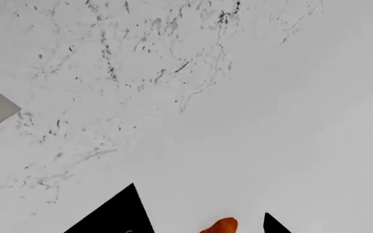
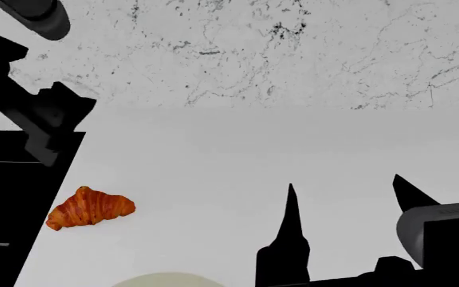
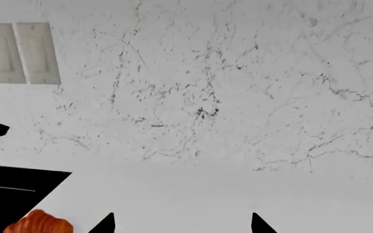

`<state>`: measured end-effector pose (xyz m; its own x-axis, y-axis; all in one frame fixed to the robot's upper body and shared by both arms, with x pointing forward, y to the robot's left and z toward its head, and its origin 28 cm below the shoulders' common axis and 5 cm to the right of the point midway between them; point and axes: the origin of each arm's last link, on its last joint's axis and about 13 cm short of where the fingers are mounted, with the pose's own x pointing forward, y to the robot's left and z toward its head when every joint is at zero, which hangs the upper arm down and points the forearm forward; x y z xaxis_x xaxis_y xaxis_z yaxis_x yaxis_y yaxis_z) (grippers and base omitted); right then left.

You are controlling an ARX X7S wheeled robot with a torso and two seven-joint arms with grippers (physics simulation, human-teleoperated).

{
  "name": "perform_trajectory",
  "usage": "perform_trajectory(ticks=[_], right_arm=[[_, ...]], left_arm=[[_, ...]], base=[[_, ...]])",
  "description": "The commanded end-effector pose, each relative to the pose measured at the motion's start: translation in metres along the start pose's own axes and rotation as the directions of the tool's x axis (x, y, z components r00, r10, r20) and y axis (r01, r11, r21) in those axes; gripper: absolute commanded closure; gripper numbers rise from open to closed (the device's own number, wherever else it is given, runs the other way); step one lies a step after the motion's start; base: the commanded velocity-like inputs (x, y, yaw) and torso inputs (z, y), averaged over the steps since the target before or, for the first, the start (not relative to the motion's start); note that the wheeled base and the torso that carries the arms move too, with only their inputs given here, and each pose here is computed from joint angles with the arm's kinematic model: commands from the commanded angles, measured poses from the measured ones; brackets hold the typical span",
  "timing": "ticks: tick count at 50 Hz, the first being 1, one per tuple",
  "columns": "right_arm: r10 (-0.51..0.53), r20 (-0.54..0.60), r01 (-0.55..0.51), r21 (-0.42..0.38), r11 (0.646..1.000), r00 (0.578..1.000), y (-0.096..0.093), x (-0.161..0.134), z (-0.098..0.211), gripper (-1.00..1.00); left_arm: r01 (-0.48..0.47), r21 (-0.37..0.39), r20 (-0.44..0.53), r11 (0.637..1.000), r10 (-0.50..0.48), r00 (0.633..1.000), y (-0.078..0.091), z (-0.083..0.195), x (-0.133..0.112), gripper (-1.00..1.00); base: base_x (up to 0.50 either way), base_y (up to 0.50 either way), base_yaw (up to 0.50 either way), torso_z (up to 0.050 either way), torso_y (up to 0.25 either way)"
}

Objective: Place the pastries on the plates.

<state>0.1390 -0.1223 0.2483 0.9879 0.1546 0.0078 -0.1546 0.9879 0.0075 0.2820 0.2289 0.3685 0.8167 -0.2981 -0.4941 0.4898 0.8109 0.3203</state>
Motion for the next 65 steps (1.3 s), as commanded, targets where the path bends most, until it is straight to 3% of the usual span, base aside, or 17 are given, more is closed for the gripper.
perform_trajectory(ticks=[1, 7, 11, 18, 26, 32, 41, 65], right_arm=[[0.007, -0.009, -0.007, 0.006, 1.0, 1.0, 0.0, 0.001, -0.004, -1.0], [0.012, -0.022, -0.012, 0.004, 1.0, 1.0, 0.0, 0.002, -0.01, -1.0], [0.005, -0.03, -0.004, 0.004, 1.0, 1.0, 0.0, 0.0, -0.014, -1.0], [-0.004, -0.032, 0.004, 0.002, 1.0, 0.999, -0.001, -0.001, -0.015, -1.0], [0.0, -0.038, 0.0, 0.001, 1.0, 0.999, -0.002, 0.001, -0.016, -1.0], [0.004, -0.042, -0.003, 0.004, 1.0, 0.999, -0.003, 0.003, -0.019, -1.0], [0.005, -0.047, -0.005, -0.002, 1.0, 0.999, -0.004, 0.005, -0.024, -1.0], [0.016, -0.047, -0.016, 0.001, 1.0, 0.999, -0.001, -0.005, -0.026, -1.0]], left_arm=[[0.105, 0.062, -0.241, 0.993, -0.088, 0.967, 0.018, 0.042, 0.006, -1.0], [0.112, 0.111, -0.307, 0.987, -0.073, 0.949, 0.032, 0.065, 0.033, -1.0], [0.116, 0.138, -0.369, 0.984, -0.057, 0.928, 0.037, 0.065, 0.054, -1.0], [0.21, 0.228, -0.483, 0.951, -0.077, 0.872, 0.026, 0.053, 0.073, -1.0], [0.229, 0.213, -0.511, 0.95, -0.092, 0.855, 0.026, 0.057, 0.084, -1.0], [0.255, 0.208, -0.534, 0.944, -0.109, 0.839, 0.023, 0.045, 0.099, -1.0], [0.254, 0.172, -0.505, 0.952, -0.136, 0.852, 0.017, 0.039, 0.112, -1.0], [0.284, 0.144, -0.558, 0.948, -0.159, 0.815, -0.002, -0.007, 0.151, -1.0]], base=[[0.0, 0.0, 0.0, 0.0, 0.0], [0.0, 0.0, 0.0, 0.0, 0.0], [0.0, 0.0, 0.0, 0.0, 0.0], [0.0, 0.0, 0.0, 0.0, 0.0], [0.0, 0.0, 0.0, 0.0, 0.0], [0.0, 0.0, 0.0, 0.0, 0.0], [0.0, 0.0, 0.0, 0.0, 0.0], [0.0, 0.0, 0.0, 0.0, 0.0]])
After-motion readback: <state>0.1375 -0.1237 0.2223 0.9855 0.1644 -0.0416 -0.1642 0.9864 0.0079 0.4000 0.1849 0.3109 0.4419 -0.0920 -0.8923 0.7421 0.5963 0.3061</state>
